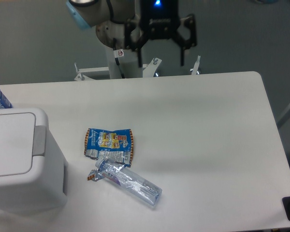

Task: Open the trash can
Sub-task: 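Move the gripper down and over toward the white trash can lid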

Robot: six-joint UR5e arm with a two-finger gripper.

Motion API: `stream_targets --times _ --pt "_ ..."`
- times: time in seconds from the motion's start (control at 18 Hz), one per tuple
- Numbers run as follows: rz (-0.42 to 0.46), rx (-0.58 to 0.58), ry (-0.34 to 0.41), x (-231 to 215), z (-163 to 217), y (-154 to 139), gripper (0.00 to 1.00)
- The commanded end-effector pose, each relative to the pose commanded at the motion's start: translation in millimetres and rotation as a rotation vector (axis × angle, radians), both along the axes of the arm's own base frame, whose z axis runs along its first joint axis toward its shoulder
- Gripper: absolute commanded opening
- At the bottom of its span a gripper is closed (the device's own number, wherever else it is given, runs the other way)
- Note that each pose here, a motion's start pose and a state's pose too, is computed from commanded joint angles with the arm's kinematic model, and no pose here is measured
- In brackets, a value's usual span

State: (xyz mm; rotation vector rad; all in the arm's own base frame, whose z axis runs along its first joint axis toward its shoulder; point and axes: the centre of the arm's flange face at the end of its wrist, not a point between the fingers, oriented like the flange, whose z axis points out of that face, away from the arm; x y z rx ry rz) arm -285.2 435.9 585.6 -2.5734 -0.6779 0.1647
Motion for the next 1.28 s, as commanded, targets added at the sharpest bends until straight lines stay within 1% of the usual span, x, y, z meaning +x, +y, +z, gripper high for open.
stream_targets --times 0.06,0.17,0.28,0.39,0.44,0.61,0.72,0.83,0.94,1.28 --pt "0.008 0.020 -0.008 0 -4 9 1.00" --pt "-0.016 0.033 -0.014 6 -17 32 1.00" --pt "-0.054 0.019 -0.019 10 -33 56 1.00" --pt "-0.075 0.006 -0.029 11 -41 78 1.00" --pt "-0.072 0.004 -0.033 12 -43 84 1.00" --pt "0.036 0.034 -0.085 16 -43 90 1.00" --pt "0.041 0.046 -0.101 28 -55 108 1.00" --pt "0.073 0.070 -0.121 33 -64 121 1.00" --pt "0.060 0.069 -0.125 44 -71 132 1.00" --pt "0.040 0.065 -0.134 61 -73 140 1.00"
